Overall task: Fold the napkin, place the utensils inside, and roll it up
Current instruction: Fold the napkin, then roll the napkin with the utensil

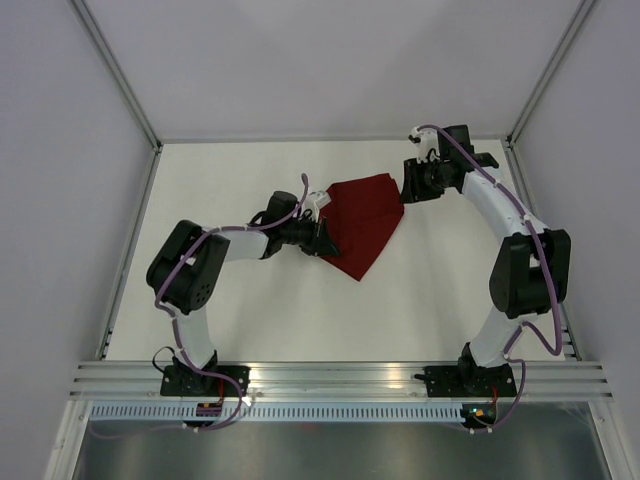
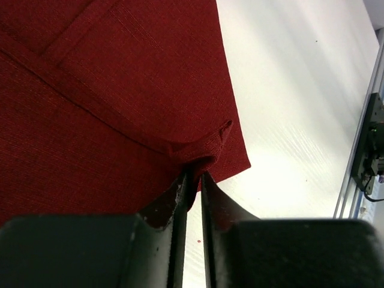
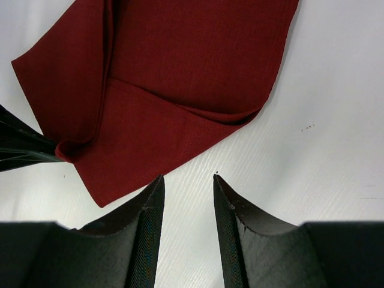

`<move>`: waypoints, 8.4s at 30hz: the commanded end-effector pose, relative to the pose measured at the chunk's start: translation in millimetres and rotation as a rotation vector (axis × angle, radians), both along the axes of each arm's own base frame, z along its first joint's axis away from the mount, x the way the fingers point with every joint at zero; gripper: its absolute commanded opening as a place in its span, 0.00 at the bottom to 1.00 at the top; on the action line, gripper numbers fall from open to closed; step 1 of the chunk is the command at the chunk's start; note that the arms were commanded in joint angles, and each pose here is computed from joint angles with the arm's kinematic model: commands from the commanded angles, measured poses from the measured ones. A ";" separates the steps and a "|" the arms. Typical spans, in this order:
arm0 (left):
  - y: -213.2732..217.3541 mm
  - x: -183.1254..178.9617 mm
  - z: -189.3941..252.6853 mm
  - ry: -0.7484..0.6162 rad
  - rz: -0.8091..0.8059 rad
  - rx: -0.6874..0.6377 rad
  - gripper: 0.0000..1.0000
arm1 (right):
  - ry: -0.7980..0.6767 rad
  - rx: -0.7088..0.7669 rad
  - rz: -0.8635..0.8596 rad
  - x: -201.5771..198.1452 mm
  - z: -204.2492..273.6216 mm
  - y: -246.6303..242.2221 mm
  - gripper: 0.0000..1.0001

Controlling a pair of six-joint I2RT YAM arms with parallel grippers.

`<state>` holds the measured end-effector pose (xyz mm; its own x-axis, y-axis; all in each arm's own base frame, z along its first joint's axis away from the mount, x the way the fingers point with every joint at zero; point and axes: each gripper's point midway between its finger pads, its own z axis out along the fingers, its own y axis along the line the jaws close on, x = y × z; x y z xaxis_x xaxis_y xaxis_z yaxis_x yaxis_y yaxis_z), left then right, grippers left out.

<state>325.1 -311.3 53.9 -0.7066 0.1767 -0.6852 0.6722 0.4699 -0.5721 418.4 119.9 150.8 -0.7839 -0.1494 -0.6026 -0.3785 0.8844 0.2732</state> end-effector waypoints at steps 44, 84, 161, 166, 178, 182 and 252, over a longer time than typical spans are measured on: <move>124.5 130.6 53.2 -0.110 0.780 0.372 0.17 | 0.201 -0.230 0.040 -43.1 -99.2 -10.5 0.29; 115.2 24.7 -33.9 0.131 0.797 0.414 0.06 | 0.206 -0.376 0.060 23.0 -149.8 15.6 0.33; 122.6 43.4 173.2 -0.308 0.716 0.171 0.54 | -0.300 -0.595 1.049 -110.7 -151.7 131.6 0.44; 119.4 40.1 165.5 -0.291 0.697 0.165 0.54 | -0.233 -0.566 1.083 -121.8 -161.8 127.4 0.29; 119.0 26.8 155.1 -0.280 0.700 0.153 0.54 | -0.009 -0.360 1.178 -142.7 -163.7 118.0 0.18; 119.6 16.4 146.3 -0.301 0.719 0.151 0.54 | 0.074 -0.271 1.208 -150.1 -161.8 113.0 0.17; -42.8 -80.1 -61.4 -1.060 -0.408 0.704 0.45 | 0.425 -0.122 1.243 -155.1 -183.1 70.7 0.15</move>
<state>254.6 -370.2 29.4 0.3339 0.7123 -0.6174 0.7403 0.2072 0.6395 256.6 212.6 13.4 -0.2986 -0.8858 -0.3553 -0.8293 0.0565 0.5560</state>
